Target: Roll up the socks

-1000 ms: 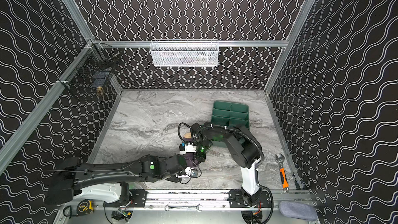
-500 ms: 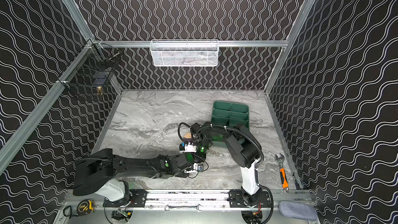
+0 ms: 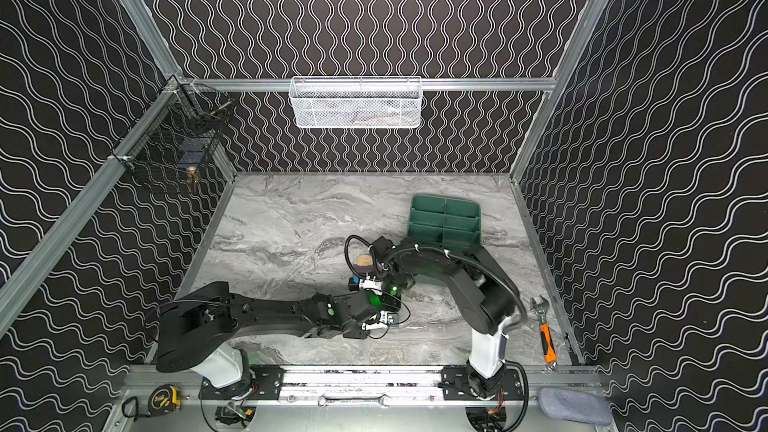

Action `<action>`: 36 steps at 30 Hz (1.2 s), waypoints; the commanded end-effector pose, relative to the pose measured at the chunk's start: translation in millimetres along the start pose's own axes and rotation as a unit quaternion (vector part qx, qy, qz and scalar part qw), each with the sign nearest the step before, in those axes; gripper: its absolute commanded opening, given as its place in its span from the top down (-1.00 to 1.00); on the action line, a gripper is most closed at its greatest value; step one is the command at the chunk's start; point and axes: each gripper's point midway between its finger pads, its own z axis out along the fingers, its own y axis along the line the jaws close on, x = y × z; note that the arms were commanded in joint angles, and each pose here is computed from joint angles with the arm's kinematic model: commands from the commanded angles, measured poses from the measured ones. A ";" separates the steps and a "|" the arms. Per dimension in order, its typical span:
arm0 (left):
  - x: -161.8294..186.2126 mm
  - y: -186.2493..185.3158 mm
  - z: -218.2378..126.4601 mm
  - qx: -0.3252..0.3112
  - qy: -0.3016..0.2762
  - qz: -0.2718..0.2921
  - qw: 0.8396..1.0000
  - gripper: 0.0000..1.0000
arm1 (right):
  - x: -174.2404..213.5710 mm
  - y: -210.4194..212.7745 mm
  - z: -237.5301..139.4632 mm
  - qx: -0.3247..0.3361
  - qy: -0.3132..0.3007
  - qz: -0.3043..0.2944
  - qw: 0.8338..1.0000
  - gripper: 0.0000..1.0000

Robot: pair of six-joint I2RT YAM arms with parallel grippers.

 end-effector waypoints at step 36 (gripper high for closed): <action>69.0 11.2 45.3 0.368 0.147 -0.352 0.848 0.98 | -13.8 17.5 -71.7 0.410 -0.064 -0.268 0.869 -0.11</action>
